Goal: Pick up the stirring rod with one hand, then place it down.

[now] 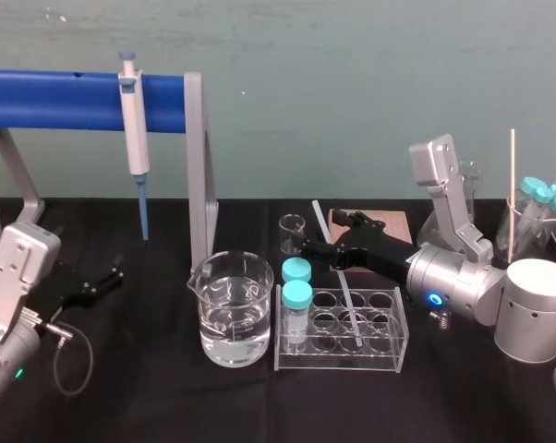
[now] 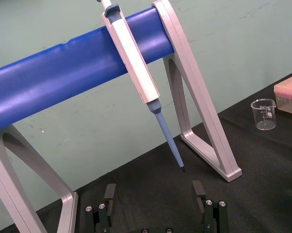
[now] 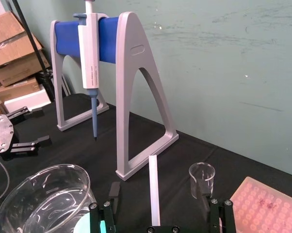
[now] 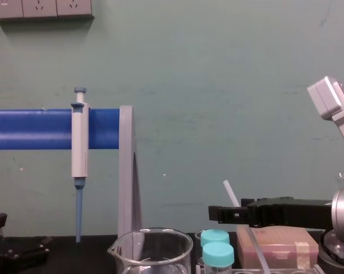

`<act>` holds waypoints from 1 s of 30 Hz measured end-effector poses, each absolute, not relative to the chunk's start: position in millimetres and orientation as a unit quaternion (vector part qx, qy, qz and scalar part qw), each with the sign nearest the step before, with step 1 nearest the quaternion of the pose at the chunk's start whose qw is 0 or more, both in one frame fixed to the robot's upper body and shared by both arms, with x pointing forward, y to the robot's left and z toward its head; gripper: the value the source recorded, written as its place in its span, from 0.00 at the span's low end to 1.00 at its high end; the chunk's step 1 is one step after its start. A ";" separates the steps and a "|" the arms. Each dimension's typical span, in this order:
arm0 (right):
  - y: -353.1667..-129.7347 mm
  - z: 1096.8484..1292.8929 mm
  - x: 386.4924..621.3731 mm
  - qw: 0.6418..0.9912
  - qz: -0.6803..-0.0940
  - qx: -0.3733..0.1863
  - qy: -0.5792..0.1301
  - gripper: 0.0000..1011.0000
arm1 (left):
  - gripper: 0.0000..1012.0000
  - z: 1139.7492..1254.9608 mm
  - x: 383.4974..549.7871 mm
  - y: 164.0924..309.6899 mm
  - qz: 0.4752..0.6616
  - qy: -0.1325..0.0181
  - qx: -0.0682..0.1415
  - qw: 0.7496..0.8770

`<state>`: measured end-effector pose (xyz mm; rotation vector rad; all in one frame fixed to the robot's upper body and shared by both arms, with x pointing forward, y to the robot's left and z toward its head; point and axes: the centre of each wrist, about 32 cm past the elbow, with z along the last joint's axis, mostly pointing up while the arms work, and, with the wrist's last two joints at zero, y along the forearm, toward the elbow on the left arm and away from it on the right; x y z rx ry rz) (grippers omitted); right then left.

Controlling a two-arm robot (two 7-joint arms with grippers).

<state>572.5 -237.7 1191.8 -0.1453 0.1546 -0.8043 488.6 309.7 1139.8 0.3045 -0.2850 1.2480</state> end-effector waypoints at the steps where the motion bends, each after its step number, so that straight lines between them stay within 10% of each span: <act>1: -237.7 1191.8 572.5 0.915 -0.391 -0.070 0.075 0.96 | 0.99 1139.8 488.6 309.7 0.580 -0.132 0.141 0.791; 30: -237.7 1191.8 572.6 0.915 -0.391 -0.068 0.075 0.11 | 0.99 1139.8 488.6 309.7 0.580 -0.132 0.142 0.791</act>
